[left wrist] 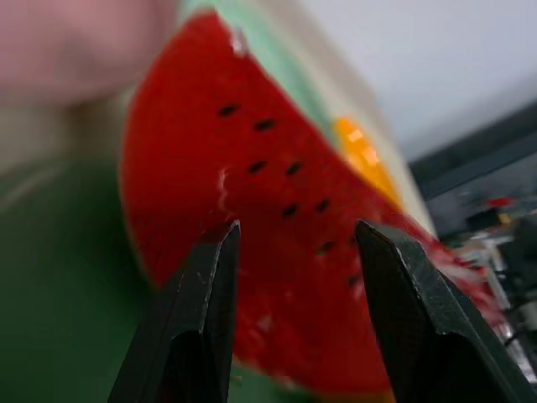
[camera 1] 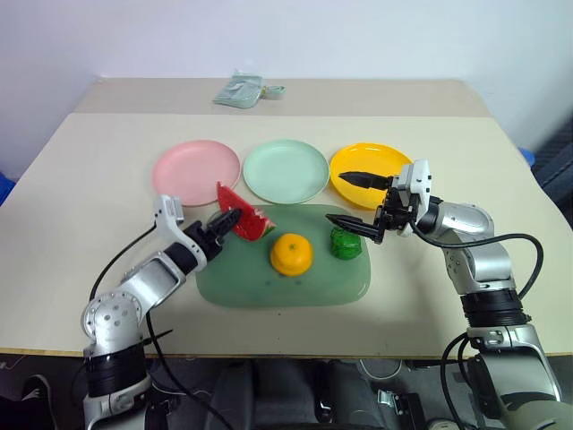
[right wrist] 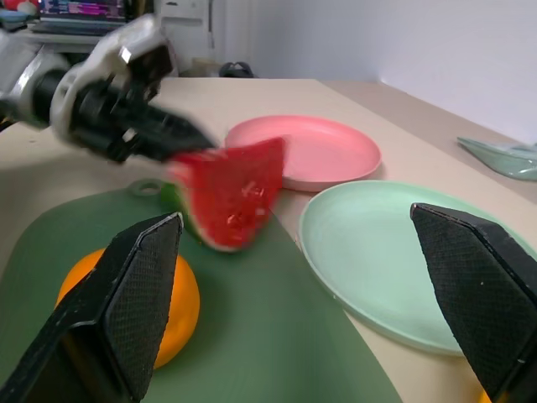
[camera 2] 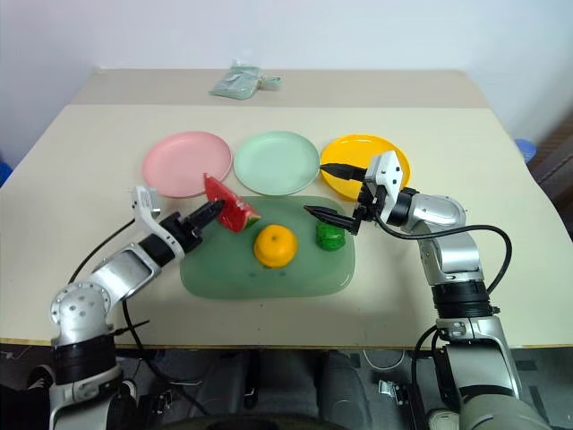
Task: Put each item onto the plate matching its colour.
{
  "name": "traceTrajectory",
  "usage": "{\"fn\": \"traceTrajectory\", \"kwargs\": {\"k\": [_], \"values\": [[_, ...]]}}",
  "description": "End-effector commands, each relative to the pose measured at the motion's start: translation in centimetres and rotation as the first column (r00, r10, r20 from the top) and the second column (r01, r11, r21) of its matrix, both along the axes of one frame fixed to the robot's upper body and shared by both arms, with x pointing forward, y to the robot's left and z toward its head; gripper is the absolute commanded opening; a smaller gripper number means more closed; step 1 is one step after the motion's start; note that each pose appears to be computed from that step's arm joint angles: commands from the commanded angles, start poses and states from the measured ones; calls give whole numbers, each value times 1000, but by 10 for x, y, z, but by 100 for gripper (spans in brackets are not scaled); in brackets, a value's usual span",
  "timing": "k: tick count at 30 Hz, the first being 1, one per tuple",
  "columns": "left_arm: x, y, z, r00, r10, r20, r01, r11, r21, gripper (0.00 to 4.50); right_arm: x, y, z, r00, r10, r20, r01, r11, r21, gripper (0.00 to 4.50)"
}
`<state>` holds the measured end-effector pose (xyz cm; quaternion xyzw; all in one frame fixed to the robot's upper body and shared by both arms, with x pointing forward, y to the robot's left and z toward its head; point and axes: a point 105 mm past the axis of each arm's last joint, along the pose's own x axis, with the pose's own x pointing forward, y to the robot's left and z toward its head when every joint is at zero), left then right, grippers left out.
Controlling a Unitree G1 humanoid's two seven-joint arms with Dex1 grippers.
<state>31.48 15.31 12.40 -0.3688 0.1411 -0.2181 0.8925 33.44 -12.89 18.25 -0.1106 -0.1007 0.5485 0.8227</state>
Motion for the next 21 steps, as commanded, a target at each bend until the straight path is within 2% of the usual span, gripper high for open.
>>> {"fn": "traceTrajectory", "kwargs": {"k": [1, 16, 21], "values": [[-4, 0, 19, 997, 1, 75, -2, 1000, 2, 222, 0, 0, 12, 999, 10, 48, -10, 1000, 9, 450], [3, 1, 64, 972, 42, 232, -49, 998, 27, 222, 2, 0, 12, 999, 20, 43, -20, 1000, 12, 450], [13, 2, 60, 969, 82, 235, -101, 992, 71, 222, 1, 3, 16, 999, 23, 49, -24, 1000, 16, 450]]}}
